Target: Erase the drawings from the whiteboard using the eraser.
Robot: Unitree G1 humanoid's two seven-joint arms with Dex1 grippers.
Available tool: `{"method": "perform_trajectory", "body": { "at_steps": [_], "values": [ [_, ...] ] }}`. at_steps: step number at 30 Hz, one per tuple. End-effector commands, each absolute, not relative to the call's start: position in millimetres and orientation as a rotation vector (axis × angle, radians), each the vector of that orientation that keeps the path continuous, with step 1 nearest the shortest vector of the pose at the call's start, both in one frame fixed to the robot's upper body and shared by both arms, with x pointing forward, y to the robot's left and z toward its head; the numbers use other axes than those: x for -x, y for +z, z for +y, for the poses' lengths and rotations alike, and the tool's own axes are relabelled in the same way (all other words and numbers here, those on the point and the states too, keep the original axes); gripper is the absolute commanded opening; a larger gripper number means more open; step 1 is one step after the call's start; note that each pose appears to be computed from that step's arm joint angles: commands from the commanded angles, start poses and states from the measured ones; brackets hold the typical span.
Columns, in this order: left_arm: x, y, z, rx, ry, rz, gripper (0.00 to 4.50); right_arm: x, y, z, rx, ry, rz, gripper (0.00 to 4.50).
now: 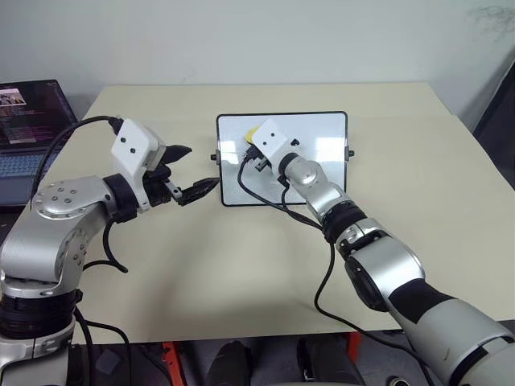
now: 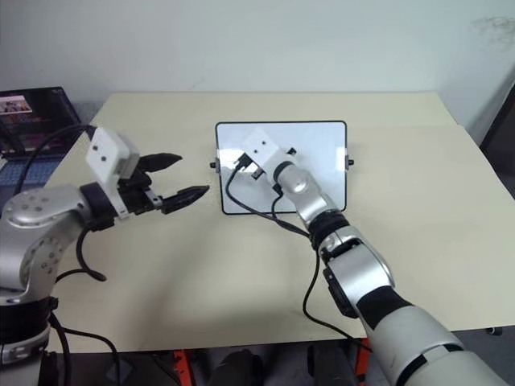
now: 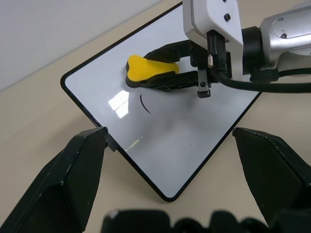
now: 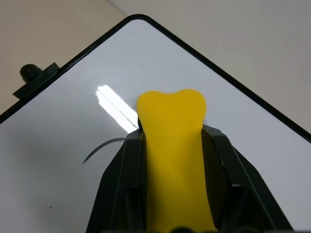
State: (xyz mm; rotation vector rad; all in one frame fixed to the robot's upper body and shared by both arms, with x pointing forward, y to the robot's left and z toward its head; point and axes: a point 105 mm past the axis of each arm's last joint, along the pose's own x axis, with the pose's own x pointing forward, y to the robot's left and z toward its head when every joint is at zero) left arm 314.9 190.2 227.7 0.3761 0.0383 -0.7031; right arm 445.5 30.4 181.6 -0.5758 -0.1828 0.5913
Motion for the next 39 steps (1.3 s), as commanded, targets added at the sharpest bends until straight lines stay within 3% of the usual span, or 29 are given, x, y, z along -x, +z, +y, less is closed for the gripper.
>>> {"method": "perform_trajectory", "body": {
  "at_steps": [1, 13, 32, 39],
  "values": [
    [-310, 244, 191, -0.409, -0.687, -0.017, 4.50, -434, 156, 41, 0.602, 0.663, -0.145, 1.20],
    [-312, 245, 191, -0.406, -0.681, -0.021, 4.50, -414, 125, 41, 0.645, 0.759, -0.104, 1.20],
    [-317, 245, 188, -0.402, -0.694, -0.028, 4.50, -456, 177, 3, 0.636, 0.551, -0.133, 1.20],
    [-316, 246, 189, -0.405, -0.690, -0.029, 4.50, -459, 185, 2, 0.627, 0.535, -0.144, 1.20]
  ]
}}
